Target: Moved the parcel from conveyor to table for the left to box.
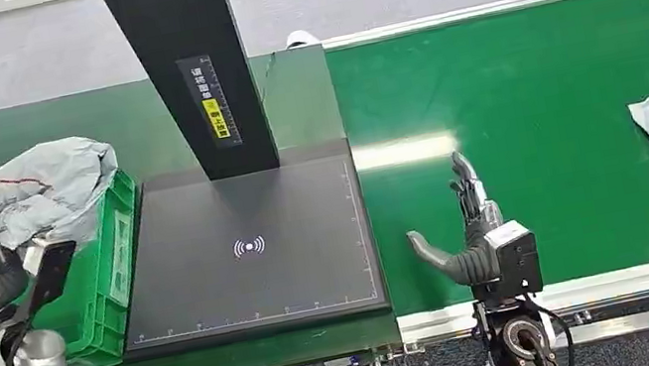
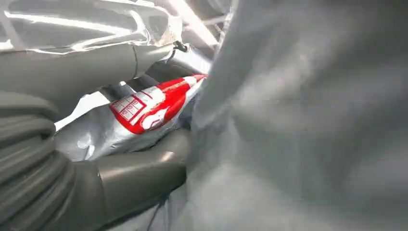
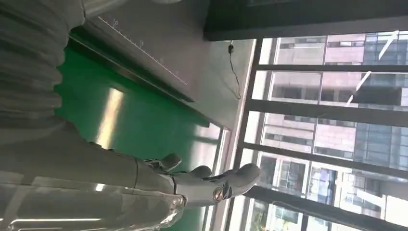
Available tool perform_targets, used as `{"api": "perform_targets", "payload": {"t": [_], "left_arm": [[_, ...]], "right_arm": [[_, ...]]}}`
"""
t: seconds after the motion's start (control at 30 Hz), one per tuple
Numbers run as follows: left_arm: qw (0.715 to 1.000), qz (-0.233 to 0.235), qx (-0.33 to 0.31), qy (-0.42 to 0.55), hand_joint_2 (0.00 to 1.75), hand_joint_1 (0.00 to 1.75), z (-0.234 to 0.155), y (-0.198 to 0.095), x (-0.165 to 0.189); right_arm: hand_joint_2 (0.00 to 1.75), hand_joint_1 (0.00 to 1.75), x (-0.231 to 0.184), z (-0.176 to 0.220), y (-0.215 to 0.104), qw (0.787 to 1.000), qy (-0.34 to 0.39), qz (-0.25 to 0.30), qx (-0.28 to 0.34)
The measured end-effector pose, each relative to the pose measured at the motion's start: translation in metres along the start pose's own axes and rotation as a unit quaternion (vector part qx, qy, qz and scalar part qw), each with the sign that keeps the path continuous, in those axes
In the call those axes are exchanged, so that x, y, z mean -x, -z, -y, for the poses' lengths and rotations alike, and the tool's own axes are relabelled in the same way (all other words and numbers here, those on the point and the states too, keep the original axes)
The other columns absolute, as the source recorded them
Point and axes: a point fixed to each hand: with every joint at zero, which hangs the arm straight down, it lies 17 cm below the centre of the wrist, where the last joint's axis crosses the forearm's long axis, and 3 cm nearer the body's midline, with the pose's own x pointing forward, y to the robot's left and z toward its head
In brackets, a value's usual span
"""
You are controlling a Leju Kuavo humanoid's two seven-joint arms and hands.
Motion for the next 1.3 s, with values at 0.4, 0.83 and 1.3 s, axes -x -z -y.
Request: {"api": "perform_targets", "payload": {"t": [0.4,0.83,1.3], "left_arm": [[0.997,-0.058,0.012,0.040,1.75,0.00,0.002,-0.012,0.030],[0.989,-0.111,0.061,-0.071,1.75,0.00,0.052,-0.039,0.010],[0.744,-0.061,0.204,-0.633,1.75,0.00,0.044,-0.109,-0.143]], "right_arm": [[1.75,0.00,0.000,-0.001,0.000,1.000,-0.007,-0.006,-0.003],[1.75,0.00,-0.001,-0.005,0.000,1.000,-0.018,-0.009,-0.017],[1.75,0.00,-0.002,-0.006,0.003,1.000,-0.018,-0.007,-0.018]]}}
